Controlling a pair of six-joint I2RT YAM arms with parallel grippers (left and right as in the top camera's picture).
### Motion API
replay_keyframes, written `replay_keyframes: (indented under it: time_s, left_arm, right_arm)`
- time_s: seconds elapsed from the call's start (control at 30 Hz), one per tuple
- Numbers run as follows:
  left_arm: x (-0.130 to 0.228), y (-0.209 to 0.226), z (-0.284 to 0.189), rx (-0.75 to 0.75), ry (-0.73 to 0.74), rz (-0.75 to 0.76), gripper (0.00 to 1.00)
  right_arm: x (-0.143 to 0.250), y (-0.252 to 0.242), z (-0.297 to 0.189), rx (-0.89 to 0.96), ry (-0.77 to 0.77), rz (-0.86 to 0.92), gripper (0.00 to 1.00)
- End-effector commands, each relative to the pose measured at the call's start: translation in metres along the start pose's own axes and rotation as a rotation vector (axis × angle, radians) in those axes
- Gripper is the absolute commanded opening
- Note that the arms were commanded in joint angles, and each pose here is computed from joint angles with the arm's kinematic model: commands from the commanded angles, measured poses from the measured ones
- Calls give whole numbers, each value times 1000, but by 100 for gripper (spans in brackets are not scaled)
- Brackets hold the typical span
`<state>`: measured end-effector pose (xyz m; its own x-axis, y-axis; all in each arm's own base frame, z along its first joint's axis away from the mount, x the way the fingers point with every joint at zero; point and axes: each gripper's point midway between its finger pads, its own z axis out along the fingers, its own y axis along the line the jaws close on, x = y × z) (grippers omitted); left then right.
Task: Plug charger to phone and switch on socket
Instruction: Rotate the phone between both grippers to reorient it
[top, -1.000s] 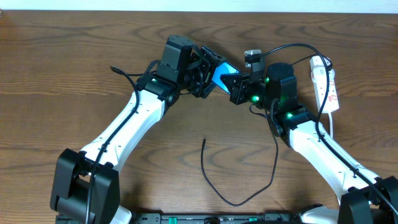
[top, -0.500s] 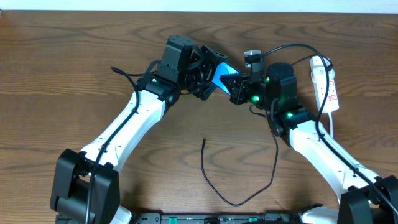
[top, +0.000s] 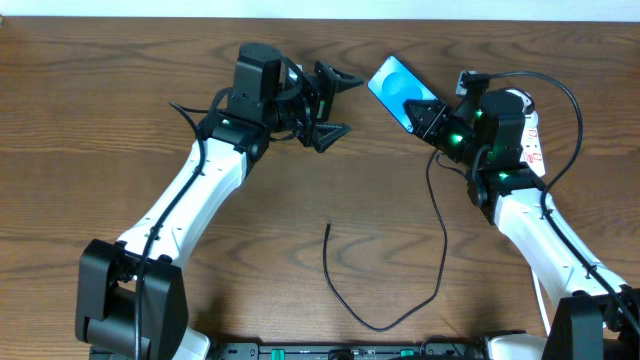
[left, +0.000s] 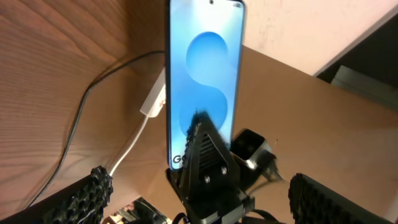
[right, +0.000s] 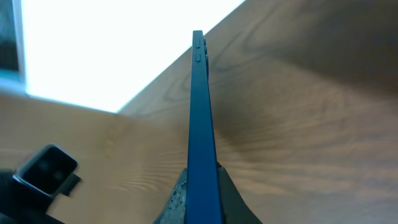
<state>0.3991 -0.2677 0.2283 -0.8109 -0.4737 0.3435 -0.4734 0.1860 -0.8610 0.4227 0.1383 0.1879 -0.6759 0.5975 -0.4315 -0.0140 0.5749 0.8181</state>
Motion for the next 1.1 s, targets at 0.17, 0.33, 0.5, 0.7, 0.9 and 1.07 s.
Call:
replay_keyframes:
  time_s: [0.17, 0.33, 0.5, 0.7, 0.9, 1.07]
  left_arm:
    - [8, -14, -13, 42, 53, 32, 92]
    - [0, -16, -18, 52, 36, 31, 92]
    - [-9, -17, -21, 57, -2, 66, 92]
    - [-17, -17, -21, 55, -48, 68, 92]
    - [-28, -17, -22, 53, -115, 55, 92]
    - [-43, -17, -24, 50, -202, 53, 92]
  right_arm:
    - [5, 21, 0, -63, 78, 561, 1]
    - [15, 30, -2, -84, 158, 733, 1]
    - [13, 50, -5, -163, 200, 749, 1]
    - [17, 77, -4, -239, 226, 769, 1]
    - [31, 101, 0, -288, 250, 761, 1]
    - [42, 110, 3, -296, 266, 758, 1]
